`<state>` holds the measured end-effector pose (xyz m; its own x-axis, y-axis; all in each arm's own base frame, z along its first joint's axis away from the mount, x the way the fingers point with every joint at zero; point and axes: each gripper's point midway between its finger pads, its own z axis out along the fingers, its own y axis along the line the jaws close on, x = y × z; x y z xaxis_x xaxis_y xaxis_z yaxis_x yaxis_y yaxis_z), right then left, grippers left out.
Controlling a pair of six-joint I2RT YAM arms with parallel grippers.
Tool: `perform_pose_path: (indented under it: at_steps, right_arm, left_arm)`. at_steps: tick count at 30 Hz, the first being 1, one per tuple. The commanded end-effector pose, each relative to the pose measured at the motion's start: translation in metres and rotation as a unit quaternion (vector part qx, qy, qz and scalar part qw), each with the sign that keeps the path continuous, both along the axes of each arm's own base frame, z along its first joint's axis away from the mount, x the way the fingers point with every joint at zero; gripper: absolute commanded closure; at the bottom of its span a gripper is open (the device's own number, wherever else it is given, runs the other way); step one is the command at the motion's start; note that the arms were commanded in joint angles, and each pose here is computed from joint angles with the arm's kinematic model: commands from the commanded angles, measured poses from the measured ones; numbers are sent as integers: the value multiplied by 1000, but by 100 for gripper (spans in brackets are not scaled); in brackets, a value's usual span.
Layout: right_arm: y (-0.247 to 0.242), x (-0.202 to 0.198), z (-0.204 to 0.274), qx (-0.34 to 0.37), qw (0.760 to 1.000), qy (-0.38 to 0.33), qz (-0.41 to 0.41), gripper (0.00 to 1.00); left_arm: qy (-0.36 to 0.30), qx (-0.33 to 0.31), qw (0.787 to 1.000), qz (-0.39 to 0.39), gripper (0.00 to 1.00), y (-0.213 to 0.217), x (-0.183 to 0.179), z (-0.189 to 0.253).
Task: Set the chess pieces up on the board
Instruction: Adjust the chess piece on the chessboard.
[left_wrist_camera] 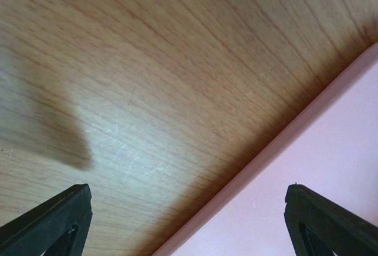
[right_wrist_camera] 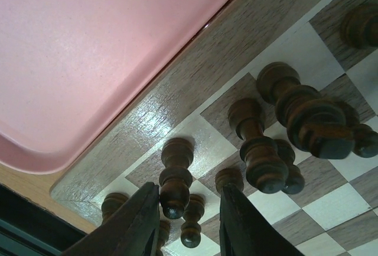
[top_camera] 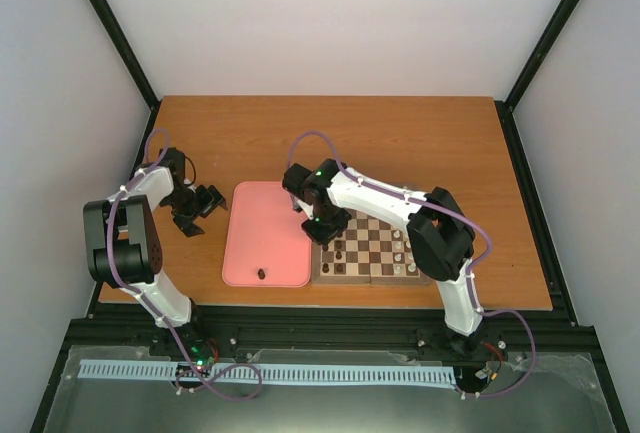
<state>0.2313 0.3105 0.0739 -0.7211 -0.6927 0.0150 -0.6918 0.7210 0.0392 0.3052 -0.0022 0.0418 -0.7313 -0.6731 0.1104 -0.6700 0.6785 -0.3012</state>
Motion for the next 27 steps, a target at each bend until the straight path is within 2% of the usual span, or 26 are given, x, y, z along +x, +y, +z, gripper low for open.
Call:
perform_pose_path:
  at_steps: [1, 9, 16, 27]
  right_arm:
    - [-7, 0, -8, -22, 1000, -2, -4, 72]
    - [-6, 1, -7, -21, 1000, -5, -2, 73]
    - [0, -7, -3, 5, 1000, 11, 1, 81]
    - [1, -12, -8, 9, 1000, 25, 5, 85]
  left_arm:
    - [-8, 5, 1000, -7, 0, 2, 6, 1]
    - [-9, 6, 1000, -8, 0, 3, 5, 0]
    - [-9, 6, 1000, -7, 0, 3, 5, 1]
    - [-8, 6, 1000, -7, 0, 3, 5, 0]
